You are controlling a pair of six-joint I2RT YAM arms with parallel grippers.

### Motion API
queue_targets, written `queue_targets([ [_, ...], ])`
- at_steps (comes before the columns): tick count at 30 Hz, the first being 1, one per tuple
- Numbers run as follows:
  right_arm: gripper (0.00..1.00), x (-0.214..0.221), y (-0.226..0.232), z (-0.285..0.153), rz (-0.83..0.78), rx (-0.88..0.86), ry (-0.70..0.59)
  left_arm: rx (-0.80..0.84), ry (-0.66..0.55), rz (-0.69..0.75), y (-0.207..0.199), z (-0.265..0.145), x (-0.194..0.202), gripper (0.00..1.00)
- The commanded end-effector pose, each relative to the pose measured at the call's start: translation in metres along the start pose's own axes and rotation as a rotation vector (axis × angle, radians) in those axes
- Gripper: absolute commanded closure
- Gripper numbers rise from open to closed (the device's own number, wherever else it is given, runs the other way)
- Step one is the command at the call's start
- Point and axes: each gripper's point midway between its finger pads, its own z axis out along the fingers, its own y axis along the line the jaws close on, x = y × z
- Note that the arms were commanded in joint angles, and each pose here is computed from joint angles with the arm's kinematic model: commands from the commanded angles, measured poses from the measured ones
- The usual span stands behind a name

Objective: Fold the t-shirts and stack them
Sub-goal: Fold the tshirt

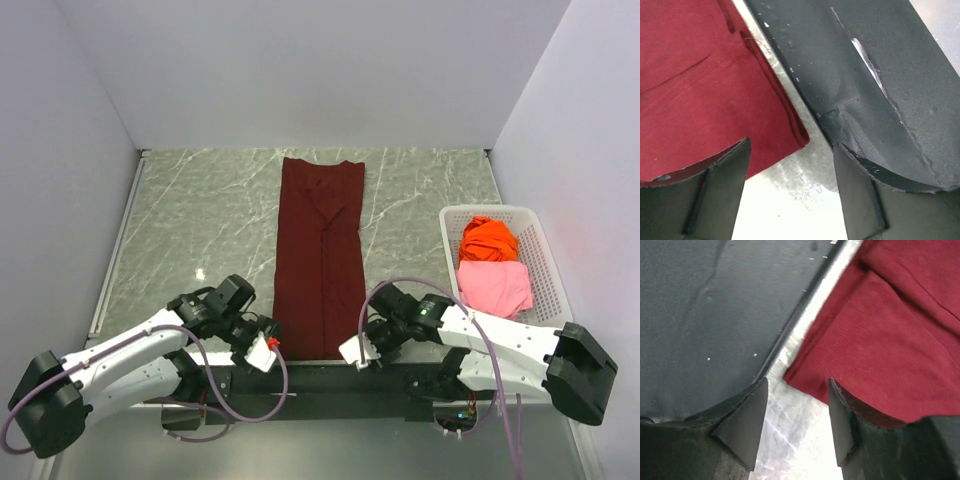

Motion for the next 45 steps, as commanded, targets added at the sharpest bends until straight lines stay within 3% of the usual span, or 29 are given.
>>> queue_targets([
  [1,0.43,-0.008,-0.014,0.004,-0.094,0.056,-0.001,-0.001,0.008,0.086,0.008,0.006,-0.001,0.29],
  [13,0.51,0.012,-0.016,0.019,-0.066,0.072,0.090,0.046,0.078,0.073,0.004,0.022,0.018,0.38],
  [22,0.63,0.019,-0.013,0.025,-0.053,0.064,0.123,0.031,0.103,0.064,0.009,0.027,0.026,0.42],
  [27,0.70,0.020,-0.017,0.027,-0.032,0.079,0.136,0.024,0.142,0.072,0.012,0.031,0.036,0.59],
  [30,0.73,0.023,-0.018,0.027,-0.008,0.084,0.152,0.035,0.164,0.052,0.010,0.035,0.040,0.62],
  [34,0.85,0.023,-0.017,0.028,0.005,0.085,0.149,0.042,0.164,0.044,0.007,0.038,0.040,0.73],
  [37,0.99,0.019,-0.016,0.027,0.008,0.082,0.135,0.039,0.139,0.058,0.007,0.034,0.032,0.88],
  [38,1.00,0.017,-0.015,0.026,0.012,0.080,0.130,0.030,0.127,0.065,0.008,0.031,0.026,0.99],
  [42,1.00,0.001,-0.015,0.016,0.048,0.092,0.085,0.053,0.035,0.057,0.002,0.020,-0.005,1.00],
  [45,1.00,-0.013,-0.020,0.005,0.044,0.132,0.040,-0.016,-0.009,0.064,0.016,0.010,-0.024,1.00],
])
